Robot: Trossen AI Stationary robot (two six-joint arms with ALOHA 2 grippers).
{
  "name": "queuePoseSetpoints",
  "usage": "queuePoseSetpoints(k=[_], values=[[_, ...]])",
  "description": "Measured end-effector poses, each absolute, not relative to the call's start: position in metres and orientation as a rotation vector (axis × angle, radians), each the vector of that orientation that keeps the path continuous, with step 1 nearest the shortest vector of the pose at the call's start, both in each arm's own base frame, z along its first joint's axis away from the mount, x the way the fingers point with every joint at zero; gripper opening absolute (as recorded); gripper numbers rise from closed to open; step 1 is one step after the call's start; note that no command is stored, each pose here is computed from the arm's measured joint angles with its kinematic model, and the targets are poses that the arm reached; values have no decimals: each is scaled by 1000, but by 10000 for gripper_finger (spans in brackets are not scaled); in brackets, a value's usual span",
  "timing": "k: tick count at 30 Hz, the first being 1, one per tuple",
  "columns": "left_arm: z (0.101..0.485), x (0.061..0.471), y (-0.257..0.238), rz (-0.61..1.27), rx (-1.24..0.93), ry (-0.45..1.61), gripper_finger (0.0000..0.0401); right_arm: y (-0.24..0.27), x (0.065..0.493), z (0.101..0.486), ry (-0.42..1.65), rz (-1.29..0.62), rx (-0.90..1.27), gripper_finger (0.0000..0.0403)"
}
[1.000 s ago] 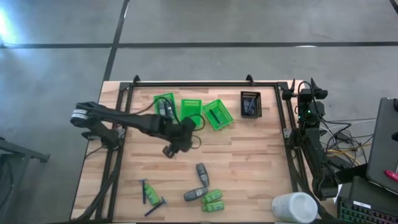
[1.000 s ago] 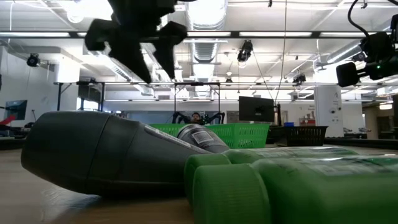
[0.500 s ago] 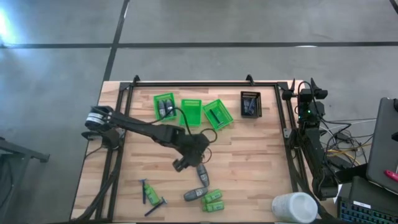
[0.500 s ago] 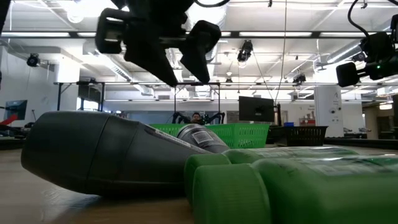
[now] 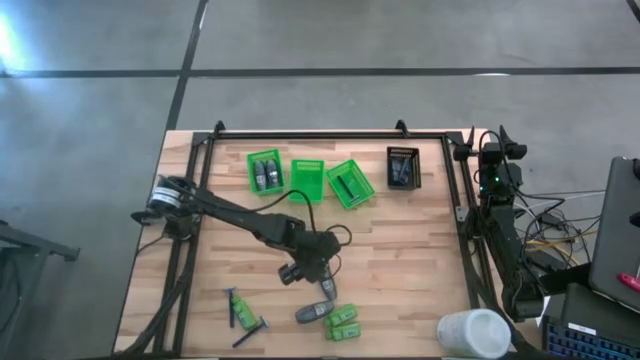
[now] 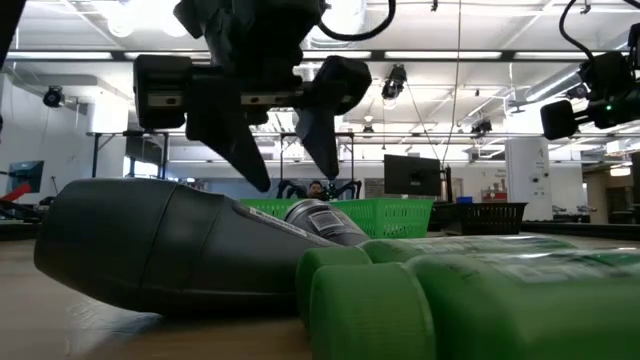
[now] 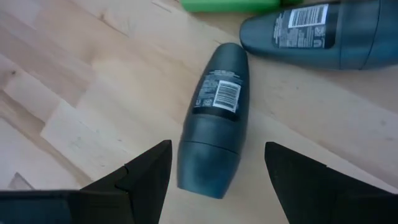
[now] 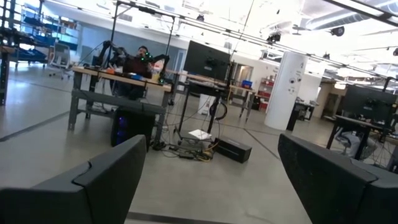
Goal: Pick & Place Travel size toiletries
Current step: Put the deodorant into the left green bin
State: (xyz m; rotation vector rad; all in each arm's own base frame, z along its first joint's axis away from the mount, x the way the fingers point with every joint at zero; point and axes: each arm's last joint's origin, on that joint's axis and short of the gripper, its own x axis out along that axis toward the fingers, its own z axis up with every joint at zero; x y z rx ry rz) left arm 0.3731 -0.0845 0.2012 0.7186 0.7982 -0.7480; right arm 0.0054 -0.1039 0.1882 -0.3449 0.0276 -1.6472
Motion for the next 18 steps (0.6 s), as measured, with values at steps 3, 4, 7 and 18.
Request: queuePoseSetpoints(k=[3,4,7,18], values=[[202,373,-86,-756,739,781,262,-104,5,188,28,-1647,-345,364],[203,374,-87,-747,747,767,262,-104,5,188,27,-1647,-345,364],[206,379,-89,-713,767,736,262,-104,5,188,27,-1647,-345,363],[193,385,-95,-744,767,781,262,-104,5,188,28,-1647,-345,364]])
